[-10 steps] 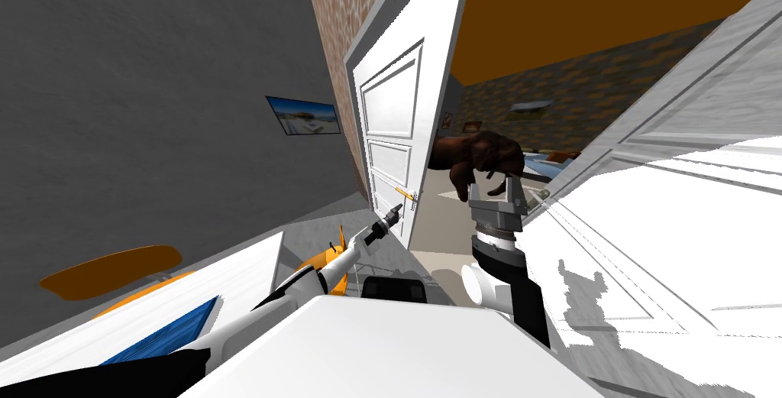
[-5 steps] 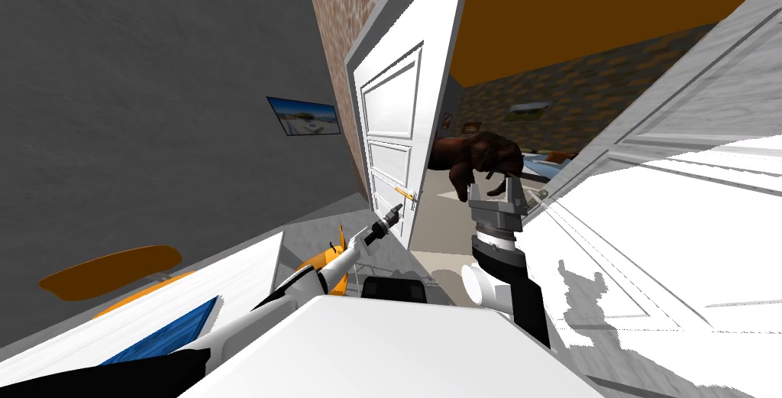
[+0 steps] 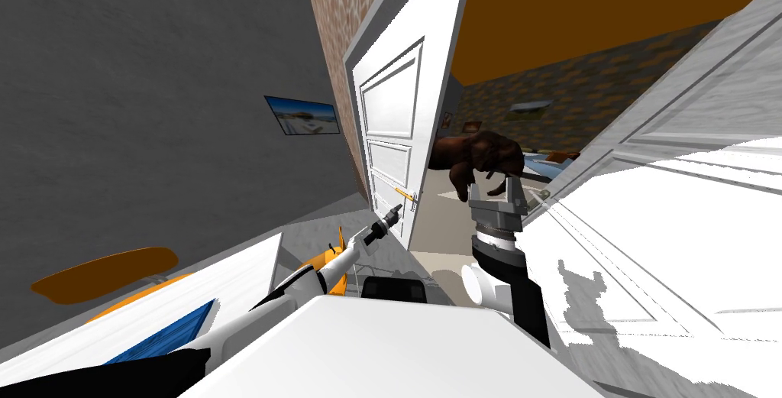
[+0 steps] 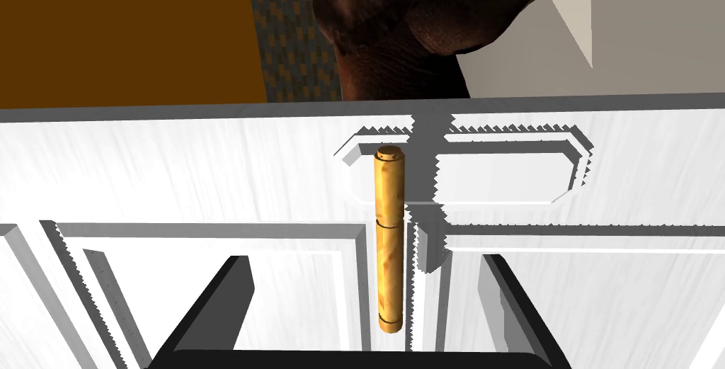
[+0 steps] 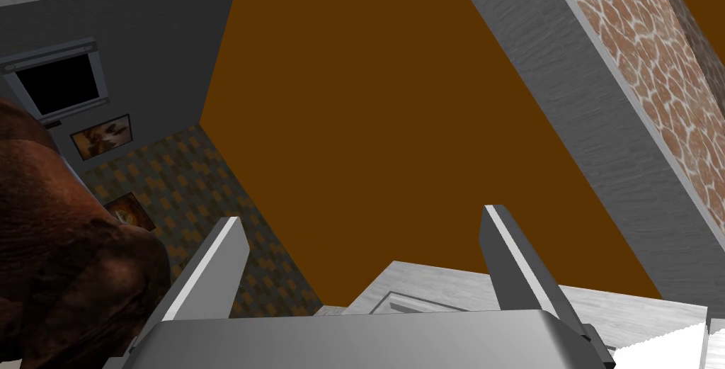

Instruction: Push the door open

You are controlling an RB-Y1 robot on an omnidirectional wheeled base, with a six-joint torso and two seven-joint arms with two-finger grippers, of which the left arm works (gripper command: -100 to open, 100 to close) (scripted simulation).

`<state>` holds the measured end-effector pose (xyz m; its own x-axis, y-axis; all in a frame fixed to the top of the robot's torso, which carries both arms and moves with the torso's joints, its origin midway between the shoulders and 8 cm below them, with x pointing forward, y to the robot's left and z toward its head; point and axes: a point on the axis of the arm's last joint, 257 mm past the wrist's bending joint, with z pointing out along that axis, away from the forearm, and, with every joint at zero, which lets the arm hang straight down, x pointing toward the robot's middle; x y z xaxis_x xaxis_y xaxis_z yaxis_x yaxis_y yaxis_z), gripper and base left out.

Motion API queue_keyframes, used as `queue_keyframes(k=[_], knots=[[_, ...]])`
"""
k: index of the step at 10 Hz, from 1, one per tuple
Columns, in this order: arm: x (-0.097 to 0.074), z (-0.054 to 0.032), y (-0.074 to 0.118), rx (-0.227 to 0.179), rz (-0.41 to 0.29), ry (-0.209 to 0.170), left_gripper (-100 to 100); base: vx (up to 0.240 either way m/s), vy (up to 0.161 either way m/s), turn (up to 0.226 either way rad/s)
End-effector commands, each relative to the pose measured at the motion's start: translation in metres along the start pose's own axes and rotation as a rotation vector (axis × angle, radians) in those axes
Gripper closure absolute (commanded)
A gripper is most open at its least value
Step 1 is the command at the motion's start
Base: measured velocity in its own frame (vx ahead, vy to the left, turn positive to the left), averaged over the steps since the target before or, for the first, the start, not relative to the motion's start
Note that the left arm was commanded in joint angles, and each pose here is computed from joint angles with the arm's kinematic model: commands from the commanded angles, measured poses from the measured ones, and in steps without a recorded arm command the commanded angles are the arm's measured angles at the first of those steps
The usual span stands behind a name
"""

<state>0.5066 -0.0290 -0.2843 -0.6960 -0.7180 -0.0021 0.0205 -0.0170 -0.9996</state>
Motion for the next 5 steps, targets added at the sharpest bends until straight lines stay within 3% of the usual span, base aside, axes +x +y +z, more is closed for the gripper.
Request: queue_keyframes(k=[1, 5], knots=[[0.0000, 0.0000, 0.0000, 0.000, 0.000, 0.000, -100, 0.000, 0.000, 0.000], [0.0000, 0.0000, 0.0000, 0.000, 0.000, 0.000, -100, 0.002, 0.000, -0.002]])
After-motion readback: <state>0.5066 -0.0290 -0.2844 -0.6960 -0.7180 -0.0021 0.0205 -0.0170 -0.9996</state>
